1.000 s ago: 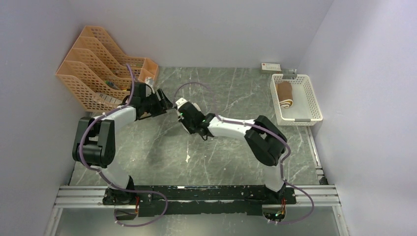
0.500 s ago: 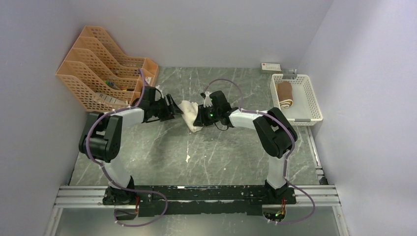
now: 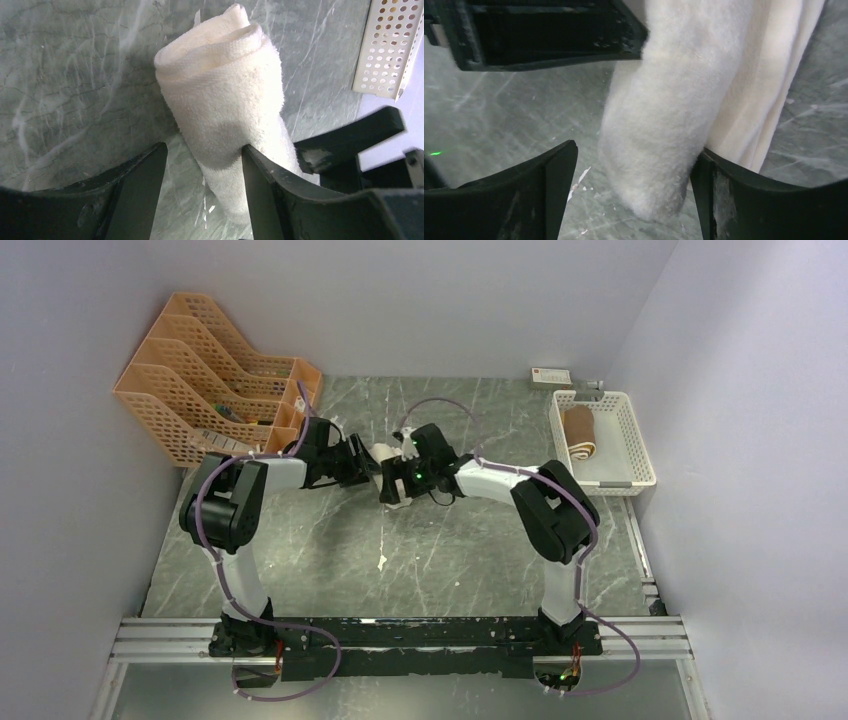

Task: Roll the towels
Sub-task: Roll the towel at the center of the board.

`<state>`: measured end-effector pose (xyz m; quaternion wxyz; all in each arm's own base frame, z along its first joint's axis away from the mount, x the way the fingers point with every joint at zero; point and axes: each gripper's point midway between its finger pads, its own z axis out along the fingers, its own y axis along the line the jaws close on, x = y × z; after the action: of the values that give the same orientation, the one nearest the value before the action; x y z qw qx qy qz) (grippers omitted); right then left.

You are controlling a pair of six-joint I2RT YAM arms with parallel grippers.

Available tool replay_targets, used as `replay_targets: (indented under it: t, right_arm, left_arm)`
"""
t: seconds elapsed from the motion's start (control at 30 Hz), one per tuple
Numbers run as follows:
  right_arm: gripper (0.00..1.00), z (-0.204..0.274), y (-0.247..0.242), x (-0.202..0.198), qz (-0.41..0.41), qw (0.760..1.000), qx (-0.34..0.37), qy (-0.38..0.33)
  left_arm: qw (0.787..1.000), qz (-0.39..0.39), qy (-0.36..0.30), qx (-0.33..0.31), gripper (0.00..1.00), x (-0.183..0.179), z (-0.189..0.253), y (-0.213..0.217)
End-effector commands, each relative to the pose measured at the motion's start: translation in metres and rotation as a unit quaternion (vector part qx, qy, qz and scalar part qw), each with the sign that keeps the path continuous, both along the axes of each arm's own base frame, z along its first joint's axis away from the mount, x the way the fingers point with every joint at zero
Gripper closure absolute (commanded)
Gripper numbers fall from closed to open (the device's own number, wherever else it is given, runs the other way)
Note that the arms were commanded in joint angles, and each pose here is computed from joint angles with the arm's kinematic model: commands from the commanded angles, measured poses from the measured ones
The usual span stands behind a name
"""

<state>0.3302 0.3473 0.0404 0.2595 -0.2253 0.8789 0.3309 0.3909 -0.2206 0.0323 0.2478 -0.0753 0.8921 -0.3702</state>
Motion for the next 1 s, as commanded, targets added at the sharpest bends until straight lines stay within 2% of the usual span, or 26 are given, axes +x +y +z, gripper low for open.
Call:
replay_targets:
  t: [0.0,0.13,0.3,0.4,0.5,0.6,0.77,0.97]
  right_arm:
    - [0.17,0.03,-0.002,0.008,0.005,0.981,-0.139,-0.132]
    - [0.13,0.05,0.006,0.009,0.009,0.949,-0.234,-0.213]
    - [0.12,0.034,0.011,0.006,0.014,0.918,-0.316,-0.241]
    - [0.11,0.021,0.007,0.006,0.007,0.887,-0.377,-0.266]
    - [0.05,0.021,-0.006,0.011,-0.028,0.857,-0.427,-0.287]
    - [0.0,0.025,-0.01,0.014,-0.041,0.852,-0.428,-0.298]
    - [0.0,0.025,-0.014,0.018,-0.051,0.851,-0.432,-0.293]
    - [0.01,0.02,-0.004,0.02,-0.056,0.872,-0.401,-0.275]
  left_arm:
    - [1.0,-0.003,-0.005,0.009,0.32,0.002,-0.005,-0.001]
    - [1.0,-0.006,-0.005,0.012,0.32,0.002,-0.005,-0.001]
    - [1.0,-0.009,-0.004,0.011,0.32,0.003,-0.005,-0.002]
    - [1.0,-0.01,-0.004,0.013,0.32,0.003,-0.005,-0.002]
    - [1.0,-0.012,-0.003,0.015,0.32,0.003,-0.005,-0.002]
    - [1.0,-0.014,-0.001,0.013,0.32,0.004,-0.006,-0.003]
    - [1.0,-0.014,-0.002,0.014,0.32,0.004,-0.006,-0.003]
    - [1.0,-0.015,-0.001,0.016,0.32,0.002,-0.005,-0.002]
